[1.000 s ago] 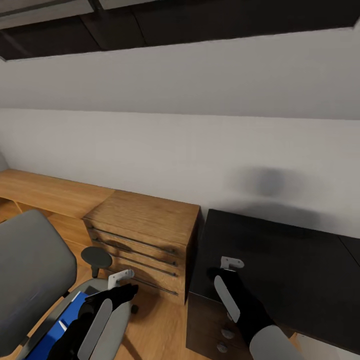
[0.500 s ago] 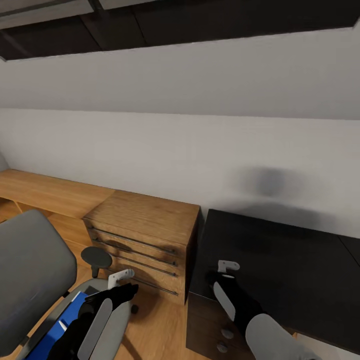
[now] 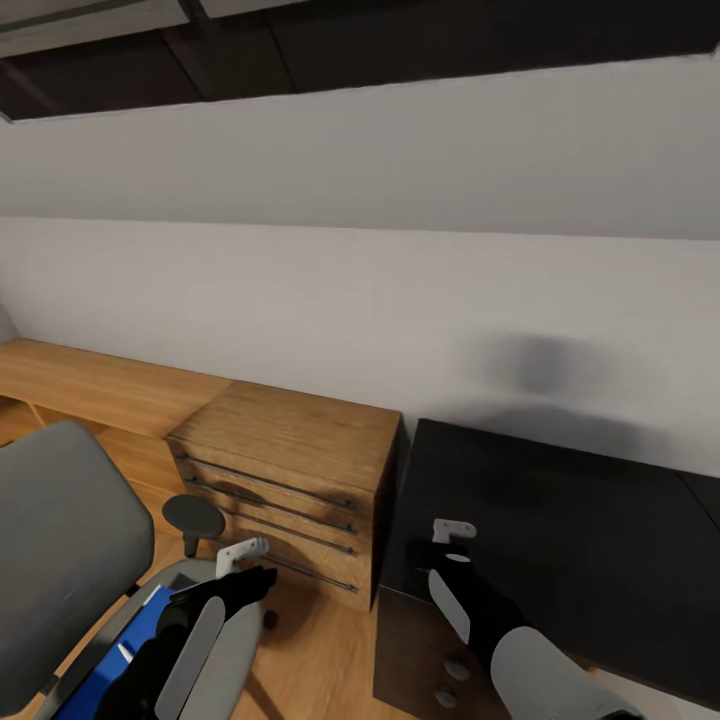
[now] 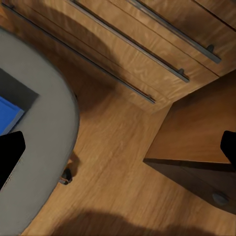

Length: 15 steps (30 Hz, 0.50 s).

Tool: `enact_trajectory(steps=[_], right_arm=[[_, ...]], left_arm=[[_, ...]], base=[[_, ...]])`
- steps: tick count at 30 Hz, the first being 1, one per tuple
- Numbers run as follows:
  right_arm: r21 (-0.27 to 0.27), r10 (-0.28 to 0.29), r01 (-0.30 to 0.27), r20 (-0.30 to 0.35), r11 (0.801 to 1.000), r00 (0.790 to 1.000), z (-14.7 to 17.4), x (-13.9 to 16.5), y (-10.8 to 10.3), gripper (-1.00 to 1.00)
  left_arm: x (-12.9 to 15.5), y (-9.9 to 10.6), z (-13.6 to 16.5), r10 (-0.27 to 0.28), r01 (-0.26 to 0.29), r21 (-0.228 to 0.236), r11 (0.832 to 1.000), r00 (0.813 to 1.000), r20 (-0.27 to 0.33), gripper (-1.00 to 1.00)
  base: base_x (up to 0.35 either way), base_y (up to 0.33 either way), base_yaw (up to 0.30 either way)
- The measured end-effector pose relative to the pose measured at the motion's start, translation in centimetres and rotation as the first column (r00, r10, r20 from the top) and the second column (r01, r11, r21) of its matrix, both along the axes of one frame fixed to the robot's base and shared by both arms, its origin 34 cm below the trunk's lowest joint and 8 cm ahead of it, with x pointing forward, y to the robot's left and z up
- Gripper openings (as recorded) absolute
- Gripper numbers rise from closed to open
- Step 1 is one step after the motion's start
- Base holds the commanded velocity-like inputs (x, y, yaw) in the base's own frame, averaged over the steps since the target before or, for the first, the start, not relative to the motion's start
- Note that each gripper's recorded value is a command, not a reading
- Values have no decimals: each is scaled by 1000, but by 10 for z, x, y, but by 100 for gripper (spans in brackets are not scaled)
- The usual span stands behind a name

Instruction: In the bedroom, organize the workspace by keeping the computer under the desk, ensuring the monitor is on the desk, placing the keyboard on the desk next to the monitor, placing the mouse on the desk next to the keyboard, moving the folder from the swivel chair onto the desk next to the mouse, stacking the notebook on top of the folder with the pen on top of the notebook, and positioning the swivel chair next to the desk.

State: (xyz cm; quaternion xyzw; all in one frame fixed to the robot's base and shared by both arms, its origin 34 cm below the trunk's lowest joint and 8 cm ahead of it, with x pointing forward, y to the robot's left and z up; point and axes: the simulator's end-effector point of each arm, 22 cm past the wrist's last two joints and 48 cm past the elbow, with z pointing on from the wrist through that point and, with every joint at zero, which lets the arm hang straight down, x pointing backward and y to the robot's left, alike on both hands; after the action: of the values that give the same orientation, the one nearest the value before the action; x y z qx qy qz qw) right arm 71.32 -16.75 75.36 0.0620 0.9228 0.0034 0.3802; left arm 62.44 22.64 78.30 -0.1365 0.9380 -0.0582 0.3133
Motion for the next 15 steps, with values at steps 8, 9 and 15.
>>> enact_trajectory(steps=[8, 9, 15], right_arm=[[-1, 2, -2, 2, 1000, 1000, 0, 0, 0, -100], [-1, 2, -2, 1, 1000, 1000, 0, 0, 0, -100], [-1, 2, -2, 1, 1000, 1000, 0, 0, 0, -100]], left_arm=[[0, 0, 0, -1, 1, -1, 1000, 1000, 0, 100], [0, 0, 0, -1, 1, -1, 1000, 1000, 0, 100], [0, 0, 0, 0, 0, 0, 1000, 1000, -1, 100]], base=[[17, 15, 0], [2, 25, 0], [1, 176, 0]])
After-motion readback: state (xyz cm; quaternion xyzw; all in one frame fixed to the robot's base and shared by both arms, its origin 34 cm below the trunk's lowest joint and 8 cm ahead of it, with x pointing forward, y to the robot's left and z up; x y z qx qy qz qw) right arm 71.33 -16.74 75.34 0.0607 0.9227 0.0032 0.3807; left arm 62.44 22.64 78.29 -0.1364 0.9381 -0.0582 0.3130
